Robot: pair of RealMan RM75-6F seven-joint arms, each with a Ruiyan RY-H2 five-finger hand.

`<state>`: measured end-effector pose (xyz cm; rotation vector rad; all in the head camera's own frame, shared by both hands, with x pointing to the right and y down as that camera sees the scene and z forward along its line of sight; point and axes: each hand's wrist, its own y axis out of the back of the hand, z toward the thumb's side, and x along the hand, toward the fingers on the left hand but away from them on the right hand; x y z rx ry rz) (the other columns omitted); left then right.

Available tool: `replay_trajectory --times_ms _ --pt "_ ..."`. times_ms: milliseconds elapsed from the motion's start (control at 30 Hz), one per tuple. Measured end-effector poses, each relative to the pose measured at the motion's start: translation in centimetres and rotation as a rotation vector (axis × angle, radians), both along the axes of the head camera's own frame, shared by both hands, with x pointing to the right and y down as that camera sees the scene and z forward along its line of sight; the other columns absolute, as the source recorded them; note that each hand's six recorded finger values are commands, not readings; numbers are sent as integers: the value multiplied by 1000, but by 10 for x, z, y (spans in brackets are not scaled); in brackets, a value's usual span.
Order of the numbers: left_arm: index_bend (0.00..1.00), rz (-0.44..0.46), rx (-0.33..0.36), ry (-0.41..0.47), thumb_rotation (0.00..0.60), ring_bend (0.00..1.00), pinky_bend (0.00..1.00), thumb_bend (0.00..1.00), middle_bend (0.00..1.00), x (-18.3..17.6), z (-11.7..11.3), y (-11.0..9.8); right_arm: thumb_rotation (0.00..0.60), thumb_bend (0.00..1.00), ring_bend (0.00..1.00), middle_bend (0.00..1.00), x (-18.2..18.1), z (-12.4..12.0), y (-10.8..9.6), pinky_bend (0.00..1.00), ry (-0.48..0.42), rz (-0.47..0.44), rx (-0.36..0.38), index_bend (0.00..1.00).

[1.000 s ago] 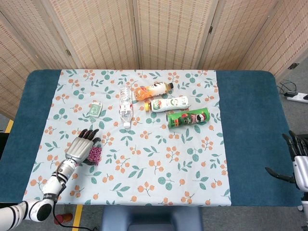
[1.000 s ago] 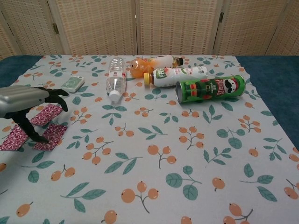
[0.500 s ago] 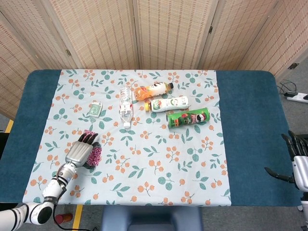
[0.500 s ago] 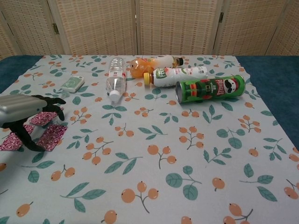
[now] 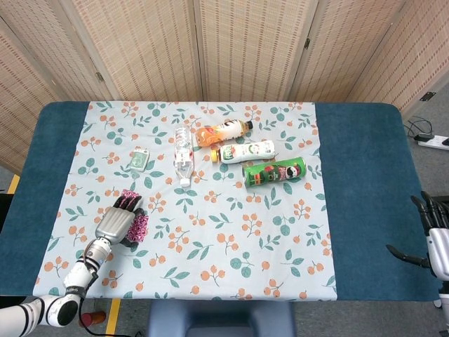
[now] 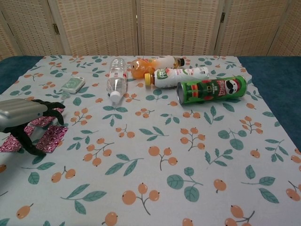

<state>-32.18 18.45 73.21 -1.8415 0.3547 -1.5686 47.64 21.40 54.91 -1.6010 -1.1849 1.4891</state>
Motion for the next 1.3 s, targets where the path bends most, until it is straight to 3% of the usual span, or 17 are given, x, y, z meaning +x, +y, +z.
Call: replay_trajectory --times_ms 433,633,800,1300 --pt "311 -17 -23 -10 518 0 0 169 25 -4 5 -1 471 157 0 0 -1 1 0 0 -1 -3 -4 0" --pt "352 -15 -18 4 586 0 0 173 25 -2 3 -2 469 157 0 0 -1 1 0 0 -1 -2 -4 0" --pt "356 -13 -11 12 596 0 0 173 25 0 0 -2 472 157 0 0 -1 0 0 0 -2 -2 0 0" --pt "349 -46 64 21 595 0 0 174 25 -23 -38 -5 469 158 0 0 -4 1 -3 0 -11 -14 3 0"
